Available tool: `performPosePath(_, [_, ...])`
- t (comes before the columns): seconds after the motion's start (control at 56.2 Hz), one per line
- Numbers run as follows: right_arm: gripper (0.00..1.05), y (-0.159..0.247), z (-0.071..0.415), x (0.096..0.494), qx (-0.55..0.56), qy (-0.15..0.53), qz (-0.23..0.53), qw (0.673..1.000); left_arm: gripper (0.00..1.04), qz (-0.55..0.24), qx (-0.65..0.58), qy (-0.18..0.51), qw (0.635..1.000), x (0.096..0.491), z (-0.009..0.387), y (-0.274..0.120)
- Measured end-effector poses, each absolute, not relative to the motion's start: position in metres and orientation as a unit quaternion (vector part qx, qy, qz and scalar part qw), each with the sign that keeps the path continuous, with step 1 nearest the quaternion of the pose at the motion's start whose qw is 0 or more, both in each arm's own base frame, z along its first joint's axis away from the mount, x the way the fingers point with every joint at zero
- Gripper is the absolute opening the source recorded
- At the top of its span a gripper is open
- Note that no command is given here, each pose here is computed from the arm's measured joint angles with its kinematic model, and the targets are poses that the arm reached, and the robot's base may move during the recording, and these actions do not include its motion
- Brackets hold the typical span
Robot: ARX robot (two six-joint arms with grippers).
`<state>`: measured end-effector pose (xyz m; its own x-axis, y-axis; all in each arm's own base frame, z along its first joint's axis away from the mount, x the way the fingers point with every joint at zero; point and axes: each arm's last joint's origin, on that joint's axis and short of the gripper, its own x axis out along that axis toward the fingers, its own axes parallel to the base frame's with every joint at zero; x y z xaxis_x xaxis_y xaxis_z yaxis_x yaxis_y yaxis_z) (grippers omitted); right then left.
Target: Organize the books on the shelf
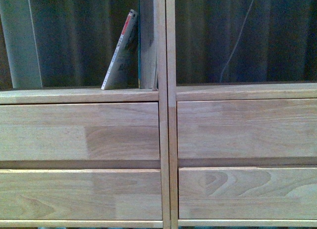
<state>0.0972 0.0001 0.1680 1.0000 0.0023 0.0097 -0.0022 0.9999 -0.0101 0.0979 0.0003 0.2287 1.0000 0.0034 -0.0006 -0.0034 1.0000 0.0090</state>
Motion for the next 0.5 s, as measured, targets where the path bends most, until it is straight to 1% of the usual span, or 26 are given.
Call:
performPosePath(0.142, [0.67, 0.0, 0.168, 0.097, -0.005, -0.005, 0.001, 1.0, 0.08, 0.002, 0.004, 0.003, 1.0, 0.098, 0.213, 0.0])
performPosePath(0.178, [0.69, 0.0, 0.168, 0.097, -0.003, -0.005, 0.001, 1.0, 0.03, 0.002, 0.004, 0.003, 1.0, 0.098, 0.21, 0.0])
performPosePath(0.232, [0.6, 0.0, 0.168, 0.097, -0.003, -0.005, 0.0, 1.0, 0.03, 0.002, 0.002, 0.003, 1.0, 0.098, 0.205, 0.0])
performPosePath(0.249, [0.58, 0.0, 0.168, 0.097, -0.003, -0.005, 0.0, 1.0, 0.03, 0.002, 0.002, 0.003, 1.0, 0.098, 0.205, 0.0])
performPosePath(0.338, [0.41, 0.0, 0.168, 0.097, -0.003, -0.005, 0.001, 1.0, 0.03, 0.002, 0.002, 0.004, 1.0, 0.098, 0.198, 0.0])
performPosePath(0.356, [0.39, 0.0, 0.168, 0.097, -0.003, -0.005, 0.001, 1.0, 0.03, 0.002, 0.002, 0.003, 1.0, 0.098, 0.197, 0.0])
performPosePath(0.445, [0.21, 0.0, 0.168, 0.097, -0.003, -0.005, 0.001, 1.0, 0.03, 0.002, 0.002, 0.003, 1.0, 0.098, 0.193, 0.0])
performPosePath(0.463, [0.19, 0.0, 0.168, 0.097, -0.003, -0.005, 0.001, 1.0, 0.03, 0.002, 0.002, 0.003, 1.0, 0.098, 0.192, 0.0])
performPosePath(0.499, [0.13, 0.0, 0.168, 0.097, -0.003, -0.005, 0.001, 1.0, 0.03, 0.002, 0.002, 0.002, 1.0, 0.098, 0.191, 0.0])
